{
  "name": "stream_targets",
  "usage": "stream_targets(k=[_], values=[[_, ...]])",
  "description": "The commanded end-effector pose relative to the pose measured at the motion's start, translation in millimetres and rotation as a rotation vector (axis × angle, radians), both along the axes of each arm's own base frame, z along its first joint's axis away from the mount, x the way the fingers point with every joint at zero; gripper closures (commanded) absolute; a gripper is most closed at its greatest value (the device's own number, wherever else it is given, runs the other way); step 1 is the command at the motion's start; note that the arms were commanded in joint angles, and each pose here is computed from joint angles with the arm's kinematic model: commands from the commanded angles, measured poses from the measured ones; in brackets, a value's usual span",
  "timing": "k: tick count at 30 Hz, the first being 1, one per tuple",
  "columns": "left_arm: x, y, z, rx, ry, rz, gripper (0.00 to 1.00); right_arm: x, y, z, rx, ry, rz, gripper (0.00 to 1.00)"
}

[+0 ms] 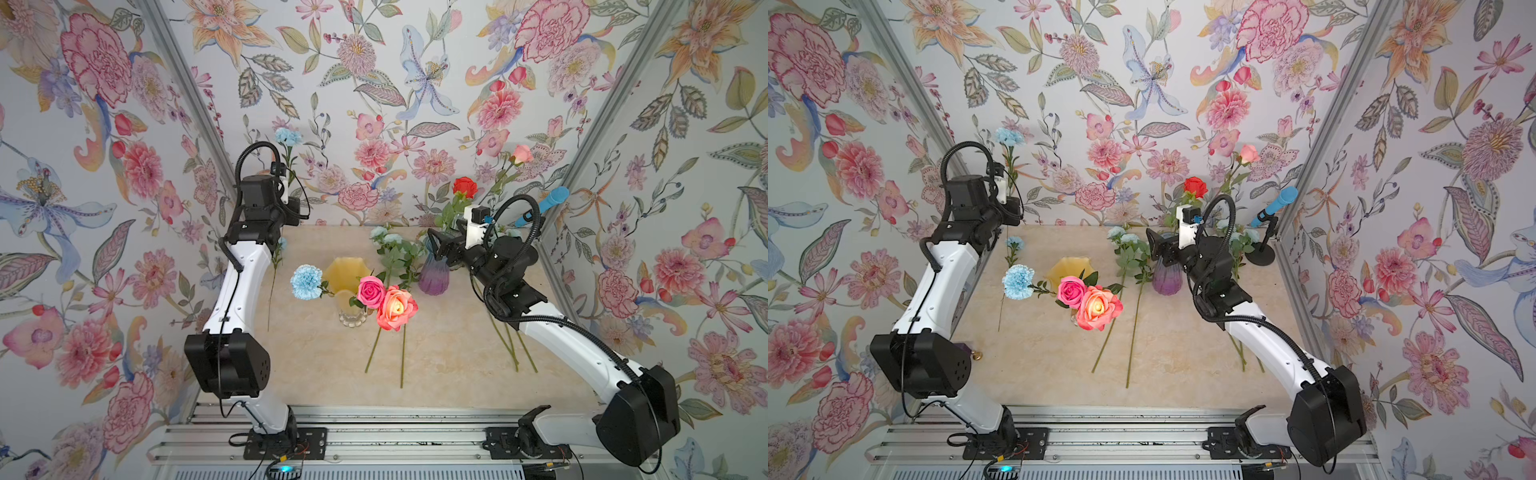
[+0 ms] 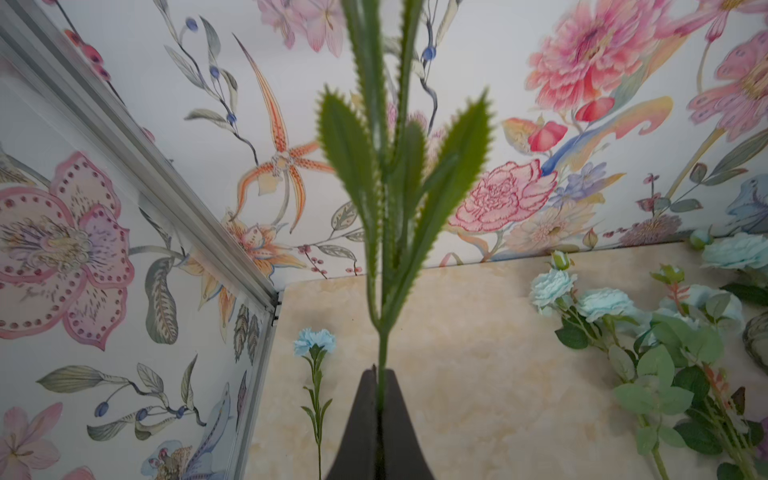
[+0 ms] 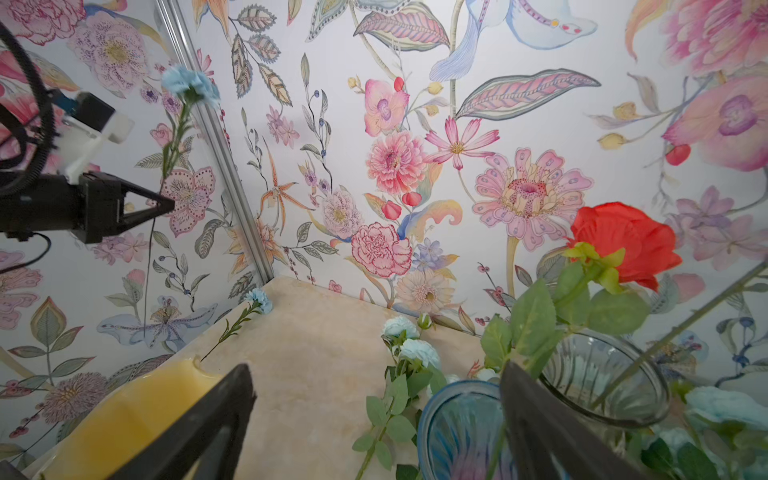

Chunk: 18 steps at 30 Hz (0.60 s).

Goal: Pick out blue flowers from the vase
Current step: Place the flower at the center of the board.

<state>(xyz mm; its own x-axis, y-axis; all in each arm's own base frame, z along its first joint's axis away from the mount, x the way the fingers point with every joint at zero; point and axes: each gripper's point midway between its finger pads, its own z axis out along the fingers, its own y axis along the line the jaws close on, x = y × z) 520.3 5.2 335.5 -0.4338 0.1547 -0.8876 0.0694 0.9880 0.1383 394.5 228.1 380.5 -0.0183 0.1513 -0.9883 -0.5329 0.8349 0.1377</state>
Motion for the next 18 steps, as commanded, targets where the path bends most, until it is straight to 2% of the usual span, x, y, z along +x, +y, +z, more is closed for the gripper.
stream_targets(k=[1,8,18], values=[[7.7,1.4,-55.7,0.012,0.123,-0.020,1.00,-6.7,-5.0,19.6,0.004,-0.081,-0.011,0.07],[19.2,8.1,-146.4,0.020,0.292,0.001,1.00,-3.2,-12.0,12.3,-0.072,-0.086,-0.070,0.07],[4.1,19.2,-222.6,-0.003,0.439,0.034,1.00,2.7,5.0,2.6,-0.096,-0.071,-0.036,0.08]])
